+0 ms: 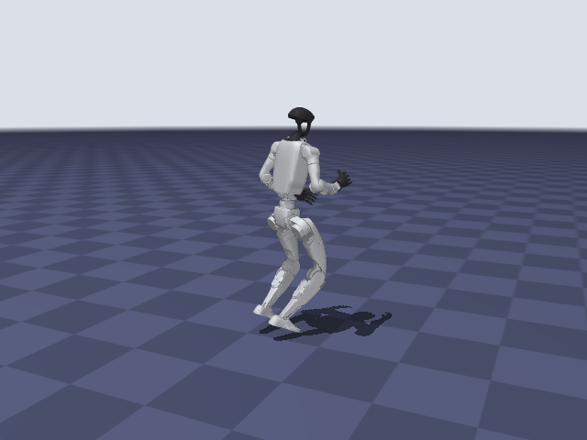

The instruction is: Run

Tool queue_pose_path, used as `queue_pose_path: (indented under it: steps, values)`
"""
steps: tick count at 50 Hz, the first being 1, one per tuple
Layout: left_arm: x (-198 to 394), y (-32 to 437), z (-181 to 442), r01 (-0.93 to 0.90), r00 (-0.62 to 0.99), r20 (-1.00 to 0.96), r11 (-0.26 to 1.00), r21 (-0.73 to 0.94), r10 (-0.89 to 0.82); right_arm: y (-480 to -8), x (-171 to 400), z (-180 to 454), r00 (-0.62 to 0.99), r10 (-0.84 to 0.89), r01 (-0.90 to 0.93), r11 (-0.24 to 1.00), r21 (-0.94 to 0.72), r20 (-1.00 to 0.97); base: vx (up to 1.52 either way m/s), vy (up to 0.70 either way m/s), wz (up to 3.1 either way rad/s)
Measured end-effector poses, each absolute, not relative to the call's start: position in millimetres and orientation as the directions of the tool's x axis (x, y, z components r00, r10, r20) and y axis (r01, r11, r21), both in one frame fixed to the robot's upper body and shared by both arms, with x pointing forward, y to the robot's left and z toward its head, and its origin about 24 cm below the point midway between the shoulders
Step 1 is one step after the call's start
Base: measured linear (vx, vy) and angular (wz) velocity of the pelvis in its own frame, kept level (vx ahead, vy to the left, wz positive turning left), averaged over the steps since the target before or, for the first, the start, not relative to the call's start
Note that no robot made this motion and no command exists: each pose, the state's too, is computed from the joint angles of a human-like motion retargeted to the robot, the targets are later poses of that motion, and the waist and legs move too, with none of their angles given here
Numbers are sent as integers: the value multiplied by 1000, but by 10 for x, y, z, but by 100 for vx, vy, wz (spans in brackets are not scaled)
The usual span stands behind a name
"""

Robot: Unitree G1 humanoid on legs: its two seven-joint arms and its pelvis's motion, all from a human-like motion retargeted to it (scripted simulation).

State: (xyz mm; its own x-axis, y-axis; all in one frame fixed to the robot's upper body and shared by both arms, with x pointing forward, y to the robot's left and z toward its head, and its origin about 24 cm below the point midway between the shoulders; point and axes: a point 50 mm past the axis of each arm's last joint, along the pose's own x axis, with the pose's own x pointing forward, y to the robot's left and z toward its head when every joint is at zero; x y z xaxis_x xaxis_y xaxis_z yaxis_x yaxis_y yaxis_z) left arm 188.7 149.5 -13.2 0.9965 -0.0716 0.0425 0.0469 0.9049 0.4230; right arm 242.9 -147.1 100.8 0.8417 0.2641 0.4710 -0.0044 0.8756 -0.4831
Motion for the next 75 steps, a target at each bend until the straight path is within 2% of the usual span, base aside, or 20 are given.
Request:
queue_pose_path:
  steps: [2,5,11,15,18,23,25,28,32,36,42,45,52,59,67,75]
  values:
    - [1720,1589,-203,58,998,-21,912,407,-54,-1458,2426,1137,807,262,15,887,-462,530,3,0,-34]
    - [1744,1586,-130,41,999,10,919,392,-49,-1472,2386,921,853,270,-23,875,-483,447,0,1,7]
    - [2438,1363,702,-64,897,423,912,406,-125,-1622,2040,-4,967,254,-212,815,-539,5,1,2,54]
    - [2483,1194,962,-34,827,538,941,338,-163,-1654,1802,-199,965,239,-261,835,-484,-108,0,-7,51]
    - [2406,1138,807,42,857,469,936,349,-213,-1606,1909,-55,972,231,-217,850,-480,-29,-6,-8,8]
    - [2265,1291,312,63,957,231,906,420,-174,-1562,2459,633,926,242,-23,802,-597,290,-4,-9,-8]
    - [2178,1377,173,61,977,158,900,432,-142,-1530,2617,950,878,230,72,804,-591,420,1,1,-21]
    - [1963,1486,43,78,989,84,904,420,-125,-1472,2591,1112,841,219,89,846,-526,495,5,11,-8]
    - [1770,1568,-41,78,994,37,907,414,-102,-1426,2473,1032,843,260,27,853,-521,470,3,12,35]
    - [1790,1559,14,47,993,79,901,431,-89,-1388,2381,868,862,306,-29,825,-564,404,-1,7,34]
    - [2261,1418,427,-86,936,336,862,499,-101,-1424,2253,357,942,285,-115,768,-630,176,0,2,3]
    - [2530,1262,740,-150,877,471,879,452,-93,-1488,2169,167,953,292,-177,748,-639,77,0,2,-2]
    - [2529,982,1124,-47,771,614,945,322,-171,-1675,1923,47,964,266,-214,780,-588,1,4,-7,-7]
    - [2344,905,837,91,819,497,919,383,-288,-1644,2053,306,960,236,-115,822,-558,151,-4,-9,-25]
    - [2253,1262,383,13,949,274,888,460,-155,-1554,2632,985,871,229,107,776,-622,435,-3,-7,18]
    - [1928,1544,266,-10,975,207,909,416,-84,-1417,2481,969,857,245,31,853,-521,452,2,11,30]
